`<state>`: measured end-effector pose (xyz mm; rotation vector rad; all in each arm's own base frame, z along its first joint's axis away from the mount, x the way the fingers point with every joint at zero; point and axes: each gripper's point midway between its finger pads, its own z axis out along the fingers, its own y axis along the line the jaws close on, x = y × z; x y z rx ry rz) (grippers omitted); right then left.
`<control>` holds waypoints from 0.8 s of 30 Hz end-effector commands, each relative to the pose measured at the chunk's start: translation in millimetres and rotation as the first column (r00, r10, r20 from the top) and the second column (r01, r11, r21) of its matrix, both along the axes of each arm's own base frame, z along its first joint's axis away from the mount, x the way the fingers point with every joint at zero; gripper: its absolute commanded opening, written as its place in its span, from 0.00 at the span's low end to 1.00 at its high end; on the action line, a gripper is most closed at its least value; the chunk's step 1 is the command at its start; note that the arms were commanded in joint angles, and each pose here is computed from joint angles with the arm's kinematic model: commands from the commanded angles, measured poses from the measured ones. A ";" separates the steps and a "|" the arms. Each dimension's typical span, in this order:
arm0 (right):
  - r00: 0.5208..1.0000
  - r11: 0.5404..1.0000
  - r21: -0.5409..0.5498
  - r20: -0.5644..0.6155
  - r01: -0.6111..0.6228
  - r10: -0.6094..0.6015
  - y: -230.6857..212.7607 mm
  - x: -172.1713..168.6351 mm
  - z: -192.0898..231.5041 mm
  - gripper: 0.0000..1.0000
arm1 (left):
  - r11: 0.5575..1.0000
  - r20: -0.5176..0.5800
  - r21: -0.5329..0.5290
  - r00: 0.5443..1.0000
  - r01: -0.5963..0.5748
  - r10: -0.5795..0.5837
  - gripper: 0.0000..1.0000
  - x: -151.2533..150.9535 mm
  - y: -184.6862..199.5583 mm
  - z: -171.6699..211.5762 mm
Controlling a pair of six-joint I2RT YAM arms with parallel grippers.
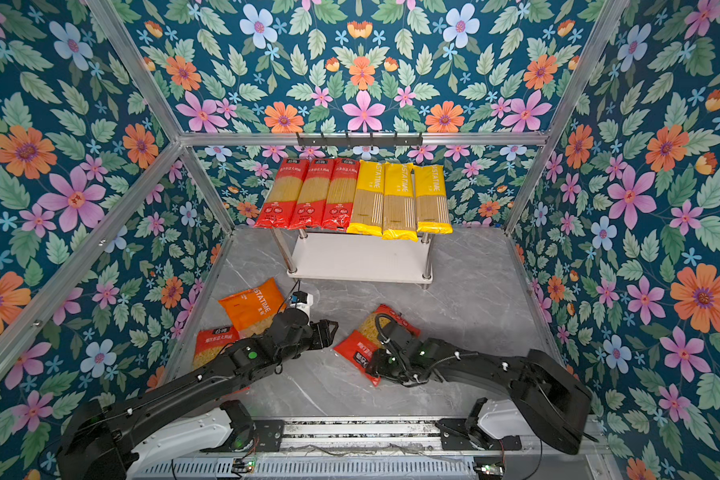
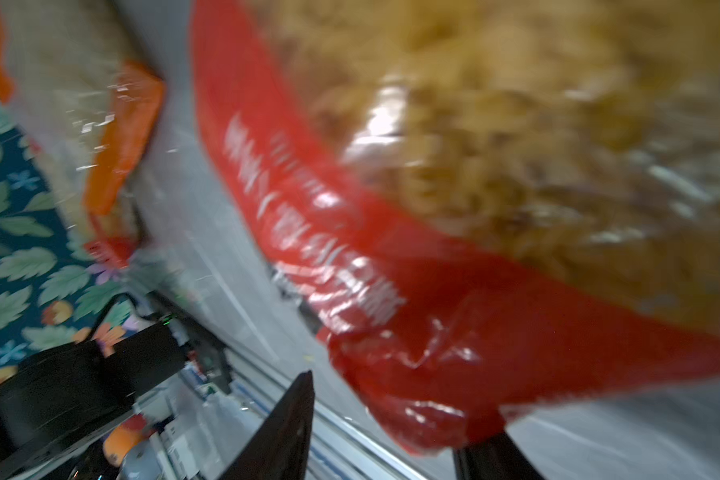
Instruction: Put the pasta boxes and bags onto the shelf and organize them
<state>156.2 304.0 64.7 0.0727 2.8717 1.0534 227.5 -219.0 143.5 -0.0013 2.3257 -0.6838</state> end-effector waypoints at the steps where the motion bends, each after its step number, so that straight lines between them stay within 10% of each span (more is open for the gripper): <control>1: 0.995 0.975 0.207 0.067 -0.081 0.068 49.0 11.3 41.8 0.54 | 0.999 -0.002 0.051 1.000 -0.018 0.019 0.70 -3.8 13.6 -3.2; 17: 0.944 0.938 -0.184 0.209 0.295 -0.256 -123.4 82.3 25.4 0.55 | 0.956 -0.088 -0.072 0.953 0.286 -0.292 0.69 -90.5 -96.0 -48.9; 24: 0.958 0.957 -0.104 0.125 0.272 -0.258 -109.6 69.2 -4.0 0.56 | 0.950 -0.187 -0.017 0.932 0.312 -0.310 0.68 -106.2 -111.3 -95.4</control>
